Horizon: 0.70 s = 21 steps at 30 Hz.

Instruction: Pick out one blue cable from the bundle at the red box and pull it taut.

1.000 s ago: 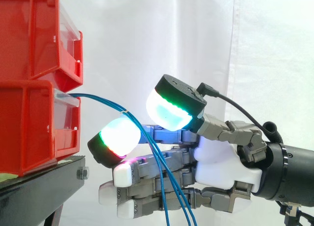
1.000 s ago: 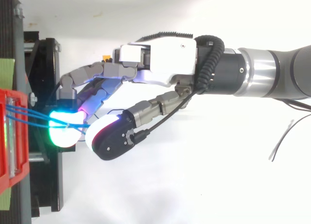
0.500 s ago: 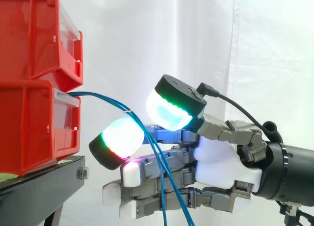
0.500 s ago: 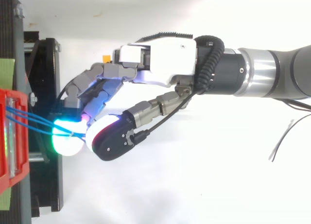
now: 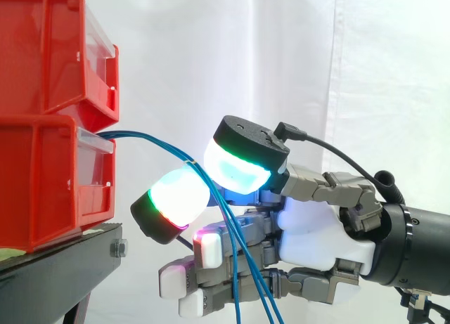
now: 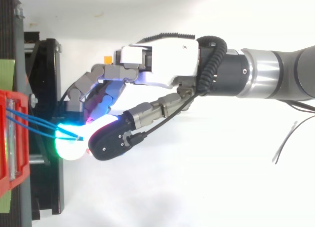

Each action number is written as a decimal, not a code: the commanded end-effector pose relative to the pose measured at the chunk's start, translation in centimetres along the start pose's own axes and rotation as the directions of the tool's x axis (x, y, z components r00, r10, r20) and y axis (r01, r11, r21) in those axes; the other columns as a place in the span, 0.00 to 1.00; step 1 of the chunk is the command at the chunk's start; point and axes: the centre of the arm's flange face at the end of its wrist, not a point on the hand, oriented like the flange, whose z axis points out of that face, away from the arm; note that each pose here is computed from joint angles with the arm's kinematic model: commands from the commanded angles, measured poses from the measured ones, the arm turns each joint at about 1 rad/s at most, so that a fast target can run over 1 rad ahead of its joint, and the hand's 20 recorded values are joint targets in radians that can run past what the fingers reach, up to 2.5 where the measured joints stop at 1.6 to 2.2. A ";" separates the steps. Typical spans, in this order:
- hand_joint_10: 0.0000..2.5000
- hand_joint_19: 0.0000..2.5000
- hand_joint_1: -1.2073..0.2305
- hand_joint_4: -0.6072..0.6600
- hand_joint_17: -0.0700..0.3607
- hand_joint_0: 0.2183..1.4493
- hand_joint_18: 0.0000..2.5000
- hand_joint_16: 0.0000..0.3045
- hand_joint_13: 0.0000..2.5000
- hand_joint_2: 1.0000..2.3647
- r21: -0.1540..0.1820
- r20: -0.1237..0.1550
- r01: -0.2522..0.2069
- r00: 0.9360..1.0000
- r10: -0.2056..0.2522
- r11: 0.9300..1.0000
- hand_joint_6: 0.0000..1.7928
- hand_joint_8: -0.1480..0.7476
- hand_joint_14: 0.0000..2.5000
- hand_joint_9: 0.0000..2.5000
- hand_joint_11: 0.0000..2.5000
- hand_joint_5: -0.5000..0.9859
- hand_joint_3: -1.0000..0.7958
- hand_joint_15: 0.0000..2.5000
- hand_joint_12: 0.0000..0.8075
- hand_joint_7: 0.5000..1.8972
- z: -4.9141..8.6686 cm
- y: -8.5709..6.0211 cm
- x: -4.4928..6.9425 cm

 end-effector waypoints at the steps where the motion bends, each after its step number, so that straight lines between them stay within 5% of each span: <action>1: 0.01 0.22 0.41 0.54 0.39 0.30 0.22 0.15 0.31 0.01 -0.001 0.000 -0.001 1.000 0.001 1.000 0.51 0.50 0.01 0.42 0.23 0.27 0.46 0.16 0.42 0.12 0.0 0.1 0.0; 7: 0.01 0.23 0.42 0.56 0.40 0.29 0.23 0.15 0.32 0.01 -0.001 0.000 -0.001 1.000 0.001 1.000 0.50 0.49 0.01 0.43 0.22 0.26 0.44 0.16 0.42 0.13 0.0 0.1 -0.1; 13: 0.01 0.23 0.45 0.58 0.41 0.24 0.24 0.16 0.32 0.00 -0.001 -0.006 -0.007 1.000 0.007 1.000 0.48 0.51 0.01 0.44 0.22 0.26 0.29 0.16 0.44 0.14 0.0 0.1 -0.2; 21: 0.01 0.23 0.42 0.58 0.42 0.23 0.24 0.16 0.32 0.00 -0.001 -0.006 -0.008 1.000 0.008 1.000 0.47 0.51 0.01 0.44 0.21 0.27 0.28 0.16 0.45 0.15 0.0 0.1 -0.2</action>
